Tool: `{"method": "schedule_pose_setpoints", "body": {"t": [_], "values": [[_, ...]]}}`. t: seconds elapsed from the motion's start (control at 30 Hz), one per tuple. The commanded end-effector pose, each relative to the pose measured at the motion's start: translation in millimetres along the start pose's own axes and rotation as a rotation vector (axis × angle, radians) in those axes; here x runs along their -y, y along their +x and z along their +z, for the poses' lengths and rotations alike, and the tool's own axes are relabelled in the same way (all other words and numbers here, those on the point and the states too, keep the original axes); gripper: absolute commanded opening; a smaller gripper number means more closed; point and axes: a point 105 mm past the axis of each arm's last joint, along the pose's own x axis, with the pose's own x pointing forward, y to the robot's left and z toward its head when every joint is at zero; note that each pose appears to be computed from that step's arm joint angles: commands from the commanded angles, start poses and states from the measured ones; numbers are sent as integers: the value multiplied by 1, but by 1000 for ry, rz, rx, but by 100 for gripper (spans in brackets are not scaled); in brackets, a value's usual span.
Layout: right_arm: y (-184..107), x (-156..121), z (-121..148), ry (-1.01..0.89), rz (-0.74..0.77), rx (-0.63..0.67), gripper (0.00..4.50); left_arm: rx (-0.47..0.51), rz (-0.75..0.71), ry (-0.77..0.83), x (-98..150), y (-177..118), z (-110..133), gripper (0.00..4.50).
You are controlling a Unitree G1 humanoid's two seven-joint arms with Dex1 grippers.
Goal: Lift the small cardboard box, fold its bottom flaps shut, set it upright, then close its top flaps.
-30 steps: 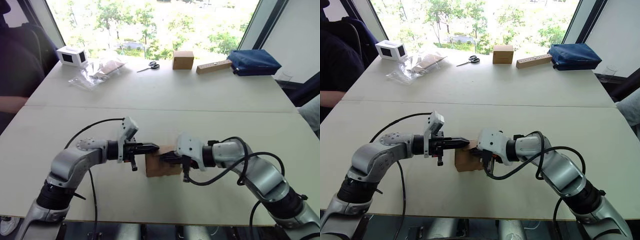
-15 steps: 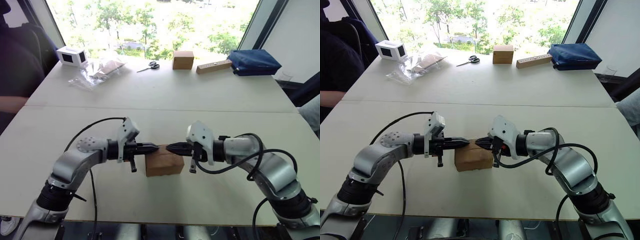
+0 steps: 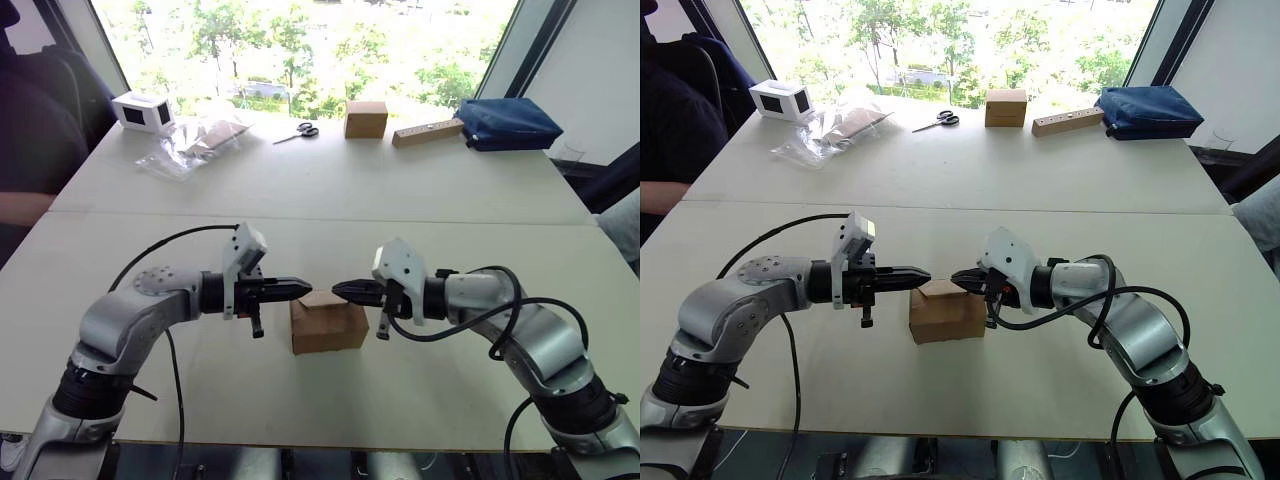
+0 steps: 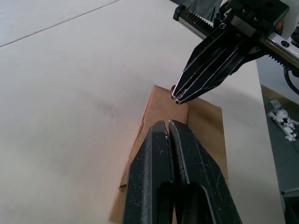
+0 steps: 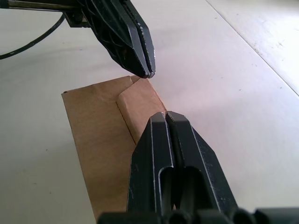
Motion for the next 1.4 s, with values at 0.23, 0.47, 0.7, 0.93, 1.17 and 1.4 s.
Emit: {"method": "schedule_pose_setpoints", "body": {"t": [0.23, 0.47, 0.7, 0.93, 1.17, 1.4], "values": [[3, -10, -7, -34, 26, -23, 0, -67, -46, 72, 15, 7, -14, 6], [9, -13, -22, -59, 29, -81, 0, -120, -31, 104, 11, 11, -28, 6], [9, -13, -23, -68, 35, -87, 0, -125, -19, 135, 7, 12, -29, 6], [5, -12, -19, -47, 27, -57, 0, -97, 19, 134, 2, 9, -21, 6], [-16, -7, 8, 61, -18, 152, 0, 116, 141, 95, 3, -14, 22, 6], [-38, -4, 12, 168, -98, 270, 0, 187, 269, -36, -10, -53, 25, 6]]}}
